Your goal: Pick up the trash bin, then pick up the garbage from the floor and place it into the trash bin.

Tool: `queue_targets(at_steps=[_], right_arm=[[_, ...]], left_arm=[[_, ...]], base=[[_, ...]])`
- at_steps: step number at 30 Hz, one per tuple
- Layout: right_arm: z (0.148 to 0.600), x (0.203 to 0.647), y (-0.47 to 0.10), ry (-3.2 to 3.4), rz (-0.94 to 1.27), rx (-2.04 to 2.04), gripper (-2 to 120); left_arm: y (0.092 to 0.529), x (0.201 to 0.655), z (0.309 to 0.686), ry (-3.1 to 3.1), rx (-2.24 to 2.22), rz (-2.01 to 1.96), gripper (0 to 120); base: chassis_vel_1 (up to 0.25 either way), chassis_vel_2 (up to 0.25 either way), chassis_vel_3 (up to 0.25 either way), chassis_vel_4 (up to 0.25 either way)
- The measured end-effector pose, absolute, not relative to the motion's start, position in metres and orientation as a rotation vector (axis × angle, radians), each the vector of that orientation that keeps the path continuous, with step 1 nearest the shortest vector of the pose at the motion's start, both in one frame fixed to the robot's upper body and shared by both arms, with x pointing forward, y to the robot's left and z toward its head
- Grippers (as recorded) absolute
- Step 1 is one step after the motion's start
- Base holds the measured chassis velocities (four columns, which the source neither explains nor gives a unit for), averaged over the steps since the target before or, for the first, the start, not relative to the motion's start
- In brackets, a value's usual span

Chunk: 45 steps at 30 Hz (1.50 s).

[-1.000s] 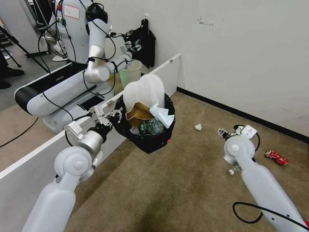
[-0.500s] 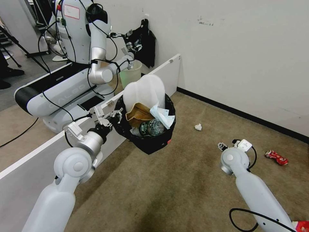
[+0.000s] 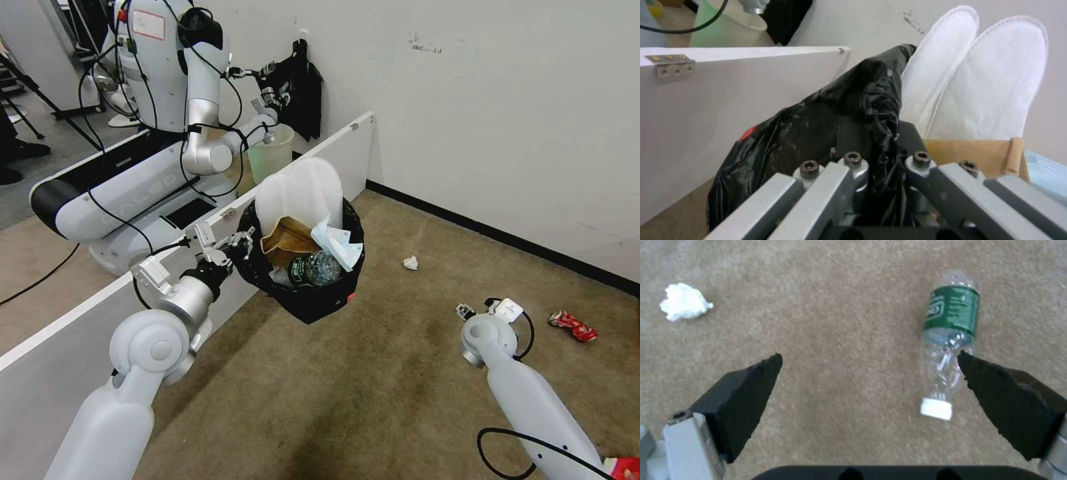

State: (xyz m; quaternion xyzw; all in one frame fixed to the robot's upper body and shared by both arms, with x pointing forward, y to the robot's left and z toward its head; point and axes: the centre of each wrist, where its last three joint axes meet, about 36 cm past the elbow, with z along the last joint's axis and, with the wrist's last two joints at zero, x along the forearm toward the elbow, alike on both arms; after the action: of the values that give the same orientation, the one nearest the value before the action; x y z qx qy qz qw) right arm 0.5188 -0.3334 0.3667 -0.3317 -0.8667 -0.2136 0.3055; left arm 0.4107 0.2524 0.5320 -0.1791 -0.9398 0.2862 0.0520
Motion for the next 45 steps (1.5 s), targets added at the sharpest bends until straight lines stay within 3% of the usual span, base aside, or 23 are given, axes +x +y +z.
queue_targets(at_steps=[45], right_arm=[[0.271,0.517,-0.417,-2.263,-0.565,-0.957,100]], left_arm=[[0.255,0.411,0.53,-2.861,-0.533,0.868,4]], base=[[0.0,0.0,0.0,0.0]])
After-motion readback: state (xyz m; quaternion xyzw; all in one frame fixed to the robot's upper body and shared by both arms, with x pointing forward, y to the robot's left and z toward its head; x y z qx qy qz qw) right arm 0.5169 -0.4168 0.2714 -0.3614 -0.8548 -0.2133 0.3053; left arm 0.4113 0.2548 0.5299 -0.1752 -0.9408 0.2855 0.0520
